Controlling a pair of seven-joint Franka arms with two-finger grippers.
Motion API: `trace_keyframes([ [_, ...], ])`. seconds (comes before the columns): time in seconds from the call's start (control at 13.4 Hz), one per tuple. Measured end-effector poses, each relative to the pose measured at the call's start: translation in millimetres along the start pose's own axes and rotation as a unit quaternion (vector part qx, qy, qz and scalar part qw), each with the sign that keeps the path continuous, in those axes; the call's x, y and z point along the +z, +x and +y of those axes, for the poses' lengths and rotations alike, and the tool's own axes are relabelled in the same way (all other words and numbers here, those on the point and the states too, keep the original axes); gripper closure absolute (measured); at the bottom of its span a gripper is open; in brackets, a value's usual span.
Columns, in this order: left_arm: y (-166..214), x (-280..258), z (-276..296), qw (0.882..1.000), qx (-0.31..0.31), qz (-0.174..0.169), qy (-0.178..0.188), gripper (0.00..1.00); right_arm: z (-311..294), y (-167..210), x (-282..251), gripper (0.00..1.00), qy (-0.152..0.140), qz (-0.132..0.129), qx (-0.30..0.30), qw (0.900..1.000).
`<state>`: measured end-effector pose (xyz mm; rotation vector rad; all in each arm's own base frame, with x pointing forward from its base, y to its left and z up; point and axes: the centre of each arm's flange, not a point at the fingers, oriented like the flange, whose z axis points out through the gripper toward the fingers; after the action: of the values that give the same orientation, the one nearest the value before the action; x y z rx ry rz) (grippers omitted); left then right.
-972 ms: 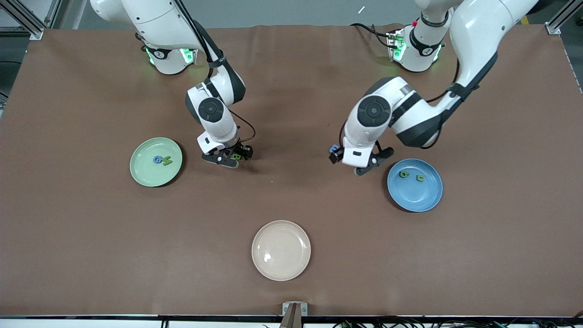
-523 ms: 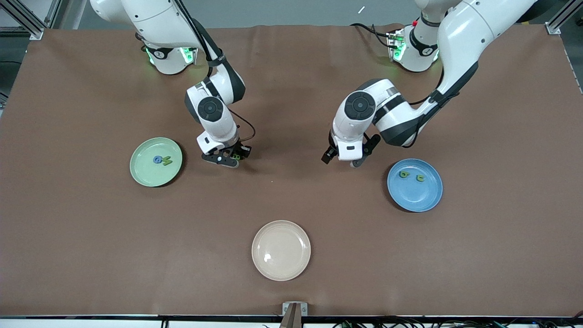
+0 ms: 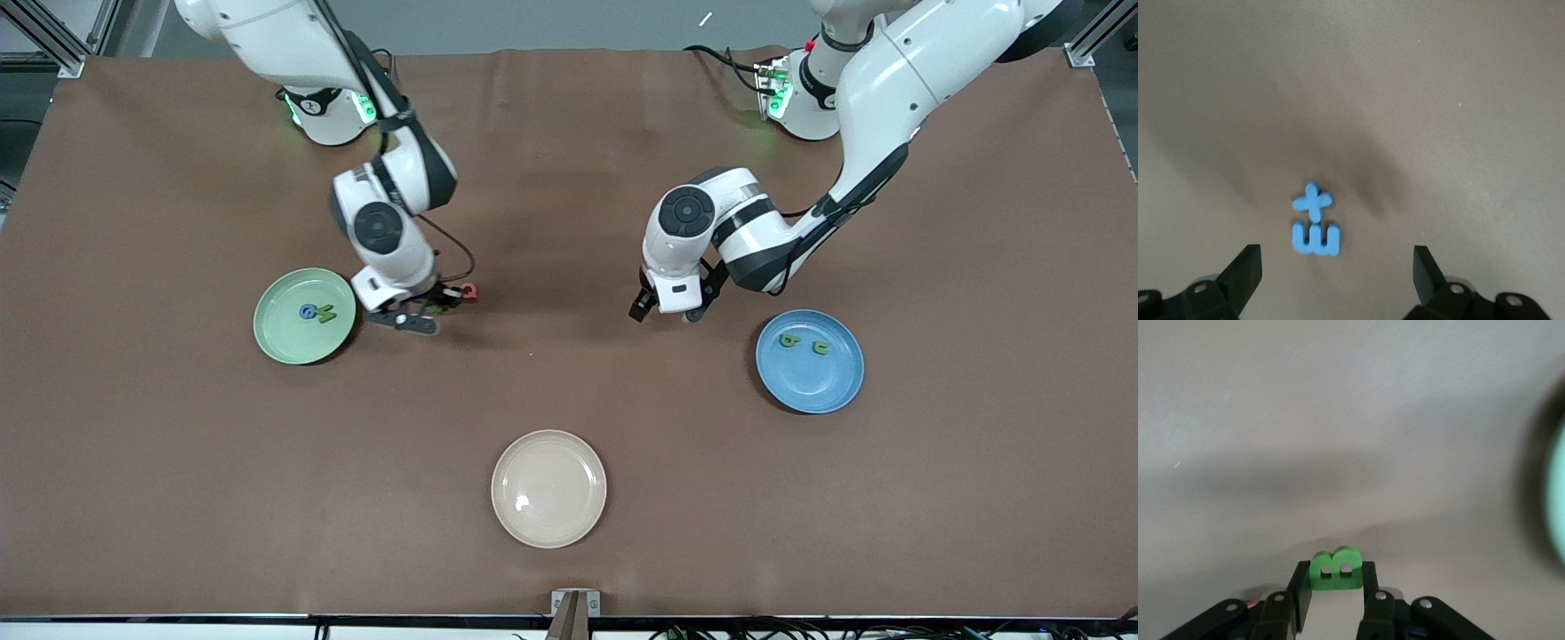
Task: Sort upper and lower case letters into plates
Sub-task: 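Place the B in the green plate while the left gripper grasps the m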
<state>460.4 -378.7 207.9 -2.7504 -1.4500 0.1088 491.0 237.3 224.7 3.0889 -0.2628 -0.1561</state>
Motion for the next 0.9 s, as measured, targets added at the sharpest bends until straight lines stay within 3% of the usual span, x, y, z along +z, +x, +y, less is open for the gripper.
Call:
trace_keyframes([
  [0.22,-3,15,2,1.000,0.001,0.000,-0.008,0.00,62,21,-27,0.65,0.007,-0.010,-0.039,0.999],
  [0.6,-6,22,-1,1.000,0.011,0.004,-0.006,0.03,138,20,-13,0.65,0.010,-0.027,-0.084,0.996],
  [0.9,-10,34,-9,1.000,0.019,0.003,0.004,0.12,199,24,6,0.65,0.019,-0.013,-0.114,0.993],
])
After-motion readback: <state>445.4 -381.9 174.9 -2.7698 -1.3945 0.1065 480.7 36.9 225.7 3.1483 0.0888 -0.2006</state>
